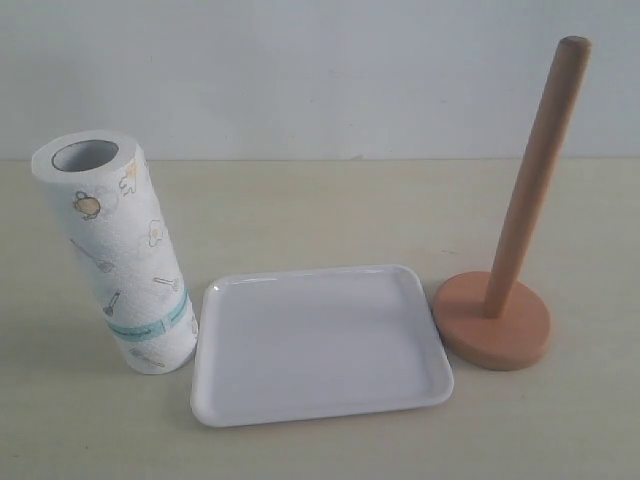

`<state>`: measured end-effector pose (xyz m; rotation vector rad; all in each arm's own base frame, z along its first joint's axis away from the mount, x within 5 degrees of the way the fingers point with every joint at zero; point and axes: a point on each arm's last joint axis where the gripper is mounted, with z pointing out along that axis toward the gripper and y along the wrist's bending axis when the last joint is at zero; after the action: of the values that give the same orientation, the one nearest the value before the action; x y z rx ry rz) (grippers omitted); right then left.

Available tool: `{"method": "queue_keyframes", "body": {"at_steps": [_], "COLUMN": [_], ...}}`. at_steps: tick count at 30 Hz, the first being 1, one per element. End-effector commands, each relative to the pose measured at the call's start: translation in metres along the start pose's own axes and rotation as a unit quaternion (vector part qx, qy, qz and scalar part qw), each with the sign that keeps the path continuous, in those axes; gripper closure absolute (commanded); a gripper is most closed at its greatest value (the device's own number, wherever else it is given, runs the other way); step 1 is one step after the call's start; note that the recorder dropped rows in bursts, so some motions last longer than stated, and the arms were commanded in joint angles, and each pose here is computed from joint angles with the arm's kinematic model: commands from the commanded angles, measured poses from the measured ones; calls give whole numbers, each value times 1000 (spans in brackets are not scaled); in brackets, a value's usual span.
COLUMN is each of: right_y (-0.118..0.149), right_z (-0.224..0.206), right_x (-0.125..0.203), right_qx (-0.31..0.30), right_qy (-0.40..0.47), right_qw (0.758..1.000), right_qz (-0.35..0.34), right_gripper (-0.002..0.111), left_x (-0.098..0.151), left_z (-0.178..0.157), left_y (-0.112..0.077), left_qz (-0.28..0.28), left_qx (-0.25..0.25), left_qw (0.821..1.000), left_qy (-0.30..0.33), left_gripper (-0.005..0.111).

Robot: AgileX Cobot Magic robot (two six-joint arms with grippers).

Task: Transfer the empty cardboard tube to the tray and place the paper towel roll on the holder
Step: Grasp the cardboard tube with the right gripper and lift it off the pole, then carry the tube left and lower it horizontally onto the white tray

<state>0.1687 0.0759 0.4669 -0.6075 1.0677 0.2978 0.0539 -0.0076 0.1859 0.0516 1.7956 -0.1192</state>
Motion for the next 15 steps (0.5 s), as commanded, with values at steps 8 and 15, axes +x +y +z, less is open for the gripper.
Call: {"method": "queue_keyframes", "body": {"at_steps": [8,15], "right_y": [36,65], "right_z": [8,36], "right_x": [-28,-4], "right_qx": [-121,-191], "right_qy": [27,52], "right_qw": [988,980], "right_qz": [-90,-36], "right_gripper": [108,108], "left_x": [1,1], "left_z": [0,0], "left_y": [0,0], "left_qz": [-4,-4], "left_qx": [-1,-1], "left_qw": [1000,1000], "left_qy": [-2,-2], "left_gripper": [102,102]}}
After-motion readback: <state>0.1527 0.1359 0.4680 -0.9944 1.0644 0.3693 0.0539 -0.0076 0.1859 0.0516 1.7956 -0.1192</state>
